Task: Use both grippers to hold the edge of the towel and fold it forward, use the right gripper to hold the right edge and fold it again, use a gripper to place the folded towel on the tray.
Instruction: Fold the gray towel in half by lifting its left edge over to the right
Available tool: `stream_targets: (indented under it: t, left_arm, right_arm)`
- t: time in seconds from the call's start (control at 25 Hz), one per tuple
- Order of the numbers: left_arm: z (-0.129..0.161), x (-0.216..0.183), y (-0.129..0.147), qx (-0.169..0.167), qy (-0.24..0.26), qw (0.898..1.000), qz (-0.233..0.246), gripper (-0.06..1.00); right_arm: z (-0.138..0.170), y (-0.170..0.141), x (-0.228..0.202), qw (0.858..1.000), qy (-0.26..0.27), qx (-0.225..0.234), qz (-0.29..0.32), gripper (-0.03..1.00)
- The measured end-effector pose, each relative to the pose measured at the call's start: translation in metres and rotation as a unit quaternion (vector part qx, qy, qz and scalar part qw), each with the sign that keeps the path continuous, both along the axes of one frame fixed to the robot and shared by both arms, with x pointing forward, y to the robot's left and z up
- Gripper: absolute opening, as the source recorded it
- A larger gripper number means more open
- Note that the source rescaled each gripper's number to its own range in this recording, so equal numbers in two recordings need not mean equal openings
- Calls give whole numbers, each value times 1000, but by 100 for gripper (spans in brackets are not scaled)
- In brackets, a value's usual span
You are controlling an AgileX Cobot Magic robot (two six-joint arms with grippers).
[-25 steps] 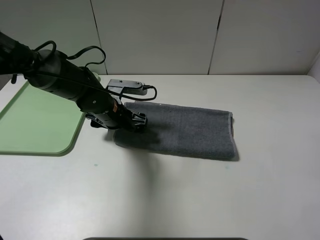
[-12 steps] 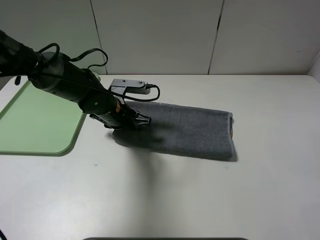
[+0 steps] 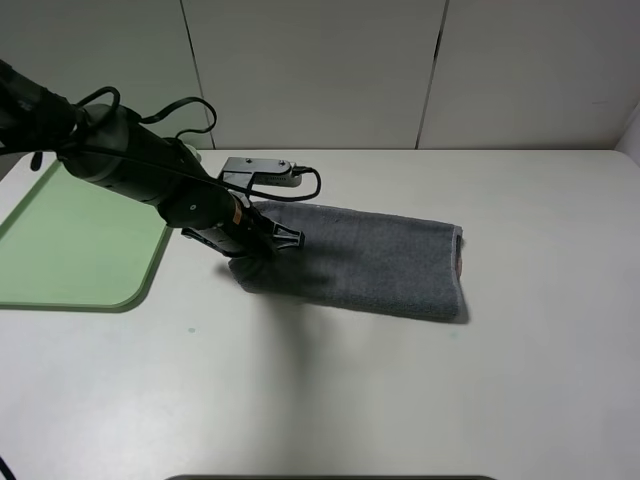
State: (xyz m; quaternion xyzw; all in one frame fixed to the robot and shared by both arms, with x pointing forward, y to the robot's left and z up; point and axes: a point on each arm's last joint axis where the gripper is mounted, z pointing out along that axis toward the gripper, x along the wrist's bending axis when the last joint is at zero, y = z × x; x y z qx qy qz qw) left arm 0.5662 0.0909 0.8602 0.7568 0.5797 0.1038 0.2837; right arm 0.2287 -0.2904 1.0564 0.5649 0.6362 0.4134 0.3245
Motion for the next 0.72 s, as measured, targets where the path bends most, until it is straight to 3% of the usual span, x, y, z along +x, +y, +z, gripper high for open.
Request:
stream_targets:
  t: [0.32, 0.72]
  left_arm:
    - [20, -4, 12, 53, 13, 998, 12, 8]
    - [74, -9, 29, 82, -15, 996, 27, 8]
  right_arm:
    - [0, 0, 0, 1000, 0, 0, 0, 100]
    - [0, 0, 0, 1000, 0, 0, 0, 100]
